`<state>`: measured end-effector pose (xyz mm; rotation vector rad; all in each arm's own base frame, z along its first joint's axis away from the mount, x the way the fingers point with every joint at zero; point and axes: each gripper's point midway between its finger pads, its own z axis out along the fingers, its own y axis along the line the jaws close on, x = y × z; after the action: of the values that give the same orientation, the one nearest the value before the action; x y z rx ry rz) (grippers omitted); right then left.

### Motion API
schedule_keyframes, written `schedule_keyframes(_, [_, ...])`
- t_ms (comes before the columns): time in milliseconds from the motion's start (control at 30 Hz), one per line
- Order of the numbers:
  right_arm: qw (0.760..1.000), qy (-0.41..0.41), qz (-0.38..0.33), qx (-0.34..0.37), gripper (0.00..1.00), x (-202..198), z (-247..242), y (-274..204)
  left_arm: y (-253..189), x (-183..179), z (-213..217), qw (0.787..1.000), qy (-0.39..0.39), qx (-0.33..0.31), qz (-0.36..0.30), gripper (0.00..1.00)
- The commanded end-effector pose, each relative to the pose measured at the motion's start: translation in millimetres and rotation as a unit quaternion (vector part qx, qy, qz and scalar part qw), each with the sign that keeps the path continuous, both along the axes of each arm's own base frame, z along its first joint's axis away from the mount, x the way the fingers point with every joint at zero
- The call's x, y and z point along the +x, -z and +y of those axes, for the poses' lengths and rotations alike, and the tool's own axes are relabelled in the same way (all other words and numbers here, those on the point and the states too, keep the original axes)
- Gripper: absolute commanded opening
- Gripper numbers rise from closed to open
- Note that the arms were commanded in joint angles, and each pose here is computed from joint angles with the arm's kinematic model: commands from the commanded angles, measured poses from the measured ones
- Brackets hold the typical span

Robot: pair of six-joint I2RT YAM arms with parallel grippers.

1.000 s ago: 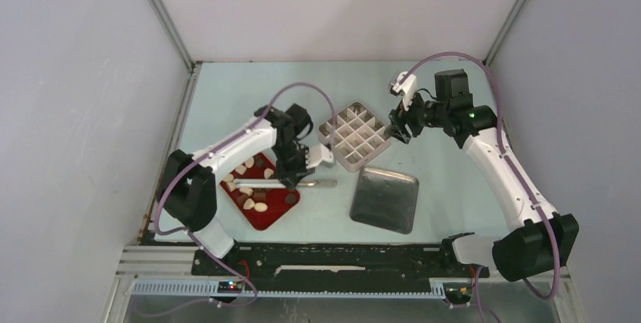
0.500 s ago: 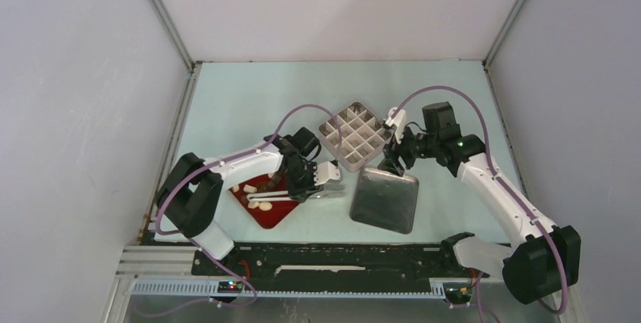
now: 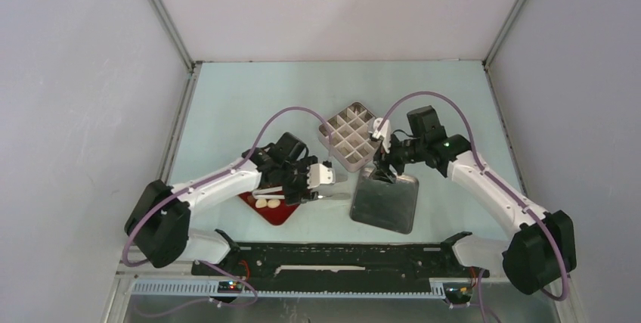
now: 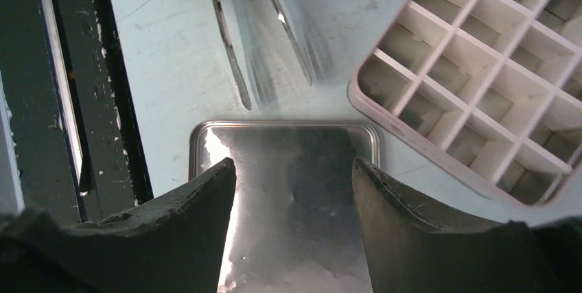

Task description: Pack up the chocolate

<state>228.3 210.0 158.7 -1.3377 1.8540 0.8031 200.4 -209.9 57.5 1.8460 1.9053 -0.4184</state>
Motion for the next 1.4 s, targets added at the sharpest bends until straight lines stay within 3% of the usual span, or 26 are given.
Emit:
schedule_keyframes(0, [0.998,-0.062,-0.020,-0.009,0.67,-6.3,18.2,11.2,2.1,-8.1,9.0,0.999,0.050,-0.010,-0.004,0.78])
schedule_keyframes(133, [0.992,-0.113,0.002,-0.048,0.65,-14.2,39.3,28.5,-2.1,-6.7,17.7,0.999,0.045,-0.029,0.006,0.78])
schedule_keyframes(233, [0.988,-0.129,-0.035,-0.078,0.61,-3.4,50.7,40.3,-20.1,-0.9,20.6,0.996,0.014,-0.083,0.016,0.79])
schedule_keyframes(433, [0.982,-0.142,-0.073,-0.099,0.55,19.9,76.7,48.9,-70.8,24.2,36.4,0.969,-0.122,-0.214,0.020,0.82])
schedule_keyframes(567, [0.980,-0.154,-0.069,-0.107,0.52,26.3,93.0,57.8,-104.8,24.6,37.1,0.938,-0.171,-0.298,0.041,1.00])
schedule_keyframes(667, [0.979,-0.159,-0.064,-0.115,0.51,33.5,99.9,65.9,-121.2,58.8,58.4,0.897,-0.313,-0.313,0.017,1.00])
schedule_keyframes(767, [0.976,-0.174,-0.048,-0.124,0.50,35.1,104.6,77.6,-146.5,84.0,91.2,0.845,-0.407,-0.348,-0.007,1.00])
schedule_keyframes(933, [0.968,-0.200,-0.052,-0.143,0.49,32.0,115.6,92.7,-178.3,99.3,128.5,0.765,-0.475,-0.434,0.029,1.00])
schedule_keyframes(1000, [0.966,-0.205,-0.049,-0.150,0.48,30.4,118.9,99.8,-184.5,99.9,130.5,0.748,-0.475,-0.462,0.036,0.99])
schedule_keyframes(1133, [0.962,-0.213,-0.028,-0.167,0.40,28.6,121.7,114.5,-181.8,96.8,126.6,0.762,-0.445,-0.470,0.022,0.93])
schedule_keyframes(1233, [0.960,-0.220,-0.002,-0.172,0.18,23.9,120.8,115.3,-185.5,93.7,117.8,0.774,-0.403,-0.488,0.020,0.86])
schedule_keyframes(1300, [0.961,-0.224,0.006,-0.165,0.02,19.9,119.2,109.6,-189.1,90.9,111.6,0.792,-0.365,-0.489,0.003,0.84])
schedule_keyframes(1367, [0.964,-0.223,0.019,-0.146,0.00,15.9,118.1,98.7,-176.2,85.9,106.9,0.823,-0.338,-0.456,-0.005,0.84])
